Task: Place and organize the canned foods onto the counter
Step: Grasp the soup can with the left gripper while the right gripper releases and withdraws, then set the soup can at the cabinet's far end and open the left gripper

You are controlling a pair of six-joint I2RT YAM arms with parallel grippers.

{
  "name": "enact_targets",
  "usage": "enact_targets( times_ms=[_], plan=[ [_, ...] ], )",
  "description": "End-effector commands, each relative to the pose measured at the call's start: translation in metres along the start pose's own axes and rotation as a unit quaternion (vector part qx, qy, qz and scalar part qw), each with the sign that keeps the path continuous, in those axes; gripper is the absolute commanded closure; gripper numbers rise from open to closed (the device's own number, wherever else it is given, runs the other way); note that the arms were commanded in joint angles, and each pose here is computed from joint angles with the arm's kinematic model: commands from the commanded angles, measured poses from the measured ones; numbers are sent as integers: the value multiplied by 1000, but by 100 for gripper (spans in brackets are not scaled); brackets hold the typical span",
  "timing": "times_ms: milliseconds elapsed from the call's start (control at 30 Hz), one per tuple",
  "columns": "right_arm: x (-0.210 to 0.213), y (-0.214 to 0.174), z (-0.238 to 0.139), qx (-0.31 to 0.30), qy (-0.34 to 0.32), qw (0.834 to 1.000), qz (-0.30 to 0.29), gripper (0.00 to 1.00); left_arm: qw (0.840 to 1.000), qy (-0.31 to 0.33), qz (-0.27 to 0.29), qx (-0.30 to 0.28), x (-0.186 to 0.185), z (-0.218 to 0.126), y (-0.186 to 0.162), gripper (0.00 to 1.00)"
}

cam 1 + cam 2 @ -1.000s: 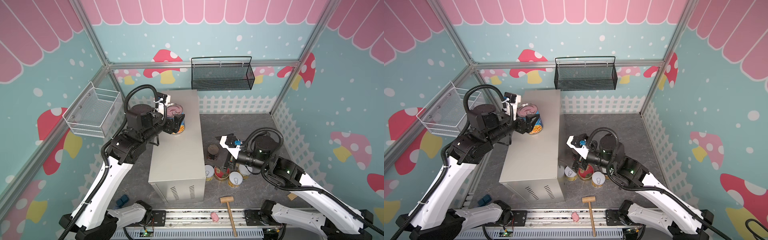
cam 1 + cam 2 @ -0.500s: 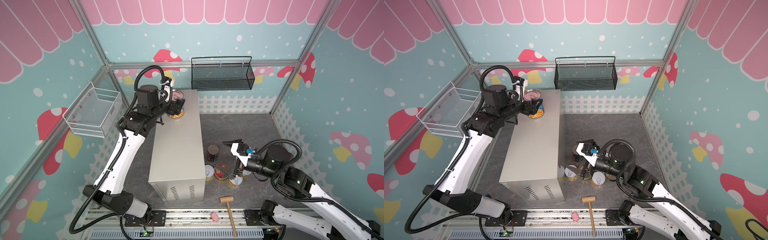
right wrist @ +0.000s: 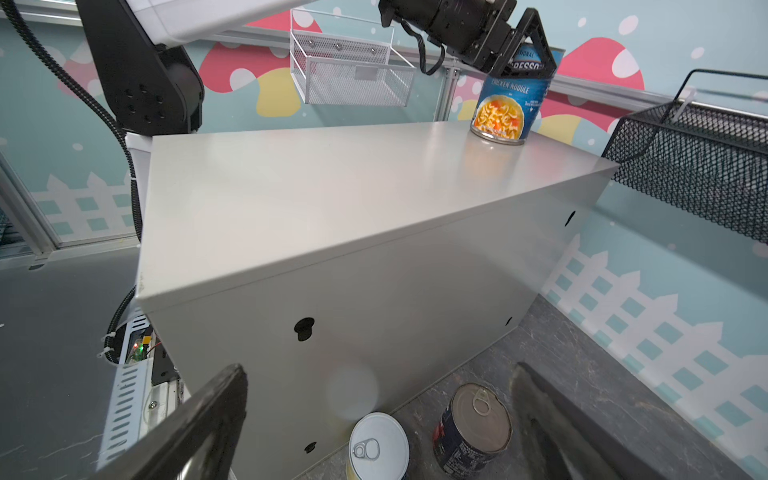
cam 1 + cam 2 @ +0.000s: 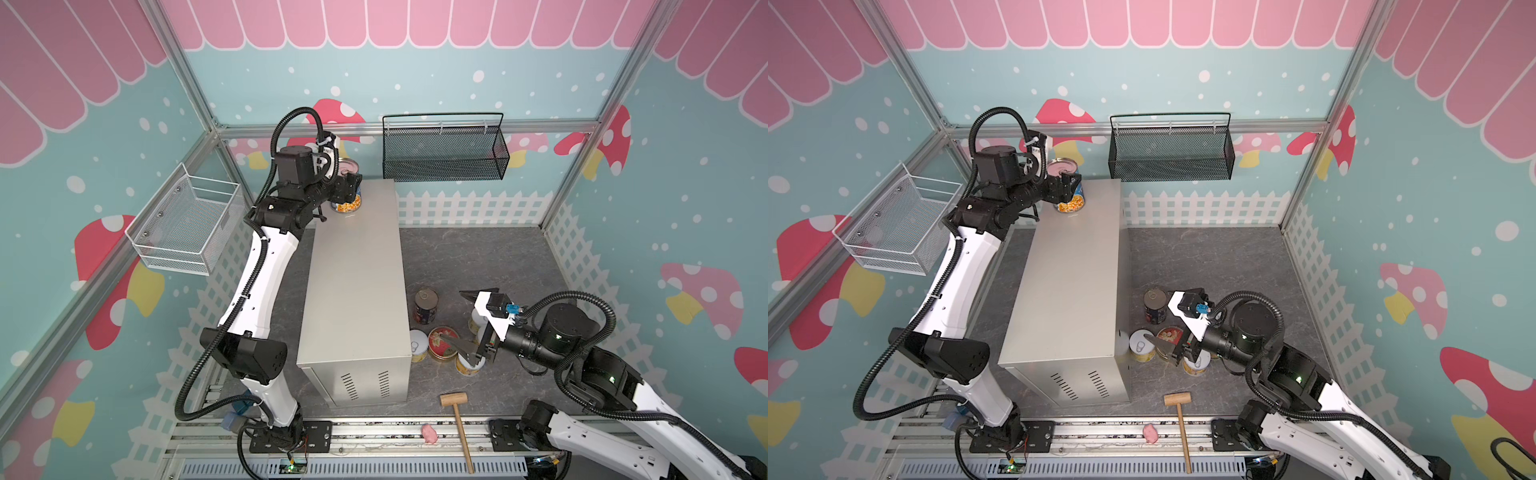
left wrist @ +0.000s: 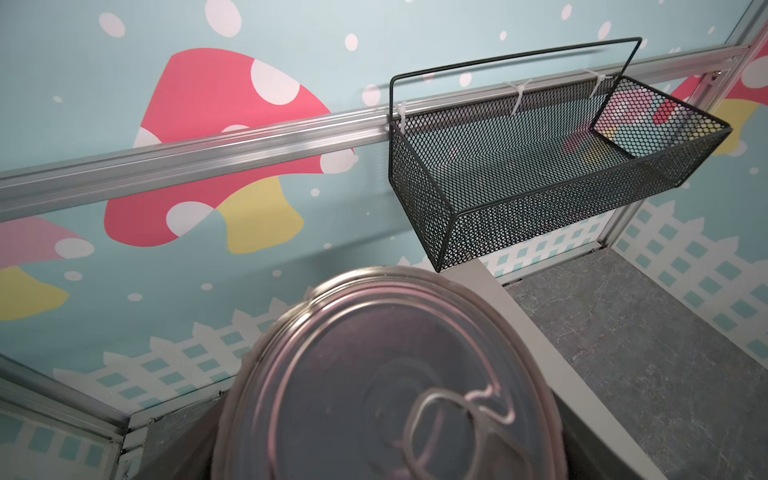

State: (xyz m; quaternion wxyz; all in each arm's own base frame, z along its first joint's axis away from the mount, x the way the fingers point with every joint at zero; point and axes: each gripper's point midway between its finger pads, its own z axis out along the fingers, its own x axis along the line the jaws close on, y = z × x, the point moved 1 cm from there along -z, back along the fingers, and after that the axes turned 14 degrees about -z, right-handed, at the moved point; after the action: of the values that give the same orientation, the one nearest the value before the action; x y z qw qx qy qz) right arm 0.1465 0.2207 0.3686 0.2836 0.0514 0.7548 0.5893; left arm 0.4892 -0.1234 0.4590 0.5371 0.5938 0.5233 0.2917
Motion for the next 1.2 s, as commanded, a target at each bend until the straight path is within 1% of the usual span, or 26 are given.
enact_targets(
  times_ms=[0,67,133,167,267,367,433,533,667,767,900,1033,1167],
  plan=[
    [-2,-11,1,16,-16,1000,13,1,998,-18,11,-57,-6,-13,35,33],
    [-5,-16,3,23,-27,999,19,1,998,-15,10,-54,-2,-11,33,34],
    [-15,-25,5,42,-59,997,29,1,999,-16,9,-52,0,-9,32,34],
    [-23,-33,6,59,-88,994,39,0,999,-16,9,-51,1,-9,31,33],
    [-36,-49,8,90,-134,985,60,1,999,-14,8,-49,3,-6,30,32],
    [-41,-62,12,115,-155,978,74,0,999,-16,8,-48,3,-5,30,29],
    [-41,-68,16,125,-157,976,80,0,999,-17,9,-49,2,-6,31,26],
    [-40,-74,21,131,-157,975,89,1,998,-19,8,-51,1,-8,32,12],
    [-39,-84,25,144,-163,971,99,1,998,-24,4,-58,-3,-18,41,1],
    [-38,-93,31,158,-165,967,110,0,998,-19,1,-57,-5,-31,46,1],
    [-36,-106,41,182,-165,962,123,0,998,6,-14,-56,-1,-53,49,1],
    [-31,-123,56,214,-154,955,135,1,998,20,-33,-47,0,-78,44,1],
    [-31,-143,70,256,-144,943,154,1,998,9,-53,-16,-9,-106,30,1]
  ],
)
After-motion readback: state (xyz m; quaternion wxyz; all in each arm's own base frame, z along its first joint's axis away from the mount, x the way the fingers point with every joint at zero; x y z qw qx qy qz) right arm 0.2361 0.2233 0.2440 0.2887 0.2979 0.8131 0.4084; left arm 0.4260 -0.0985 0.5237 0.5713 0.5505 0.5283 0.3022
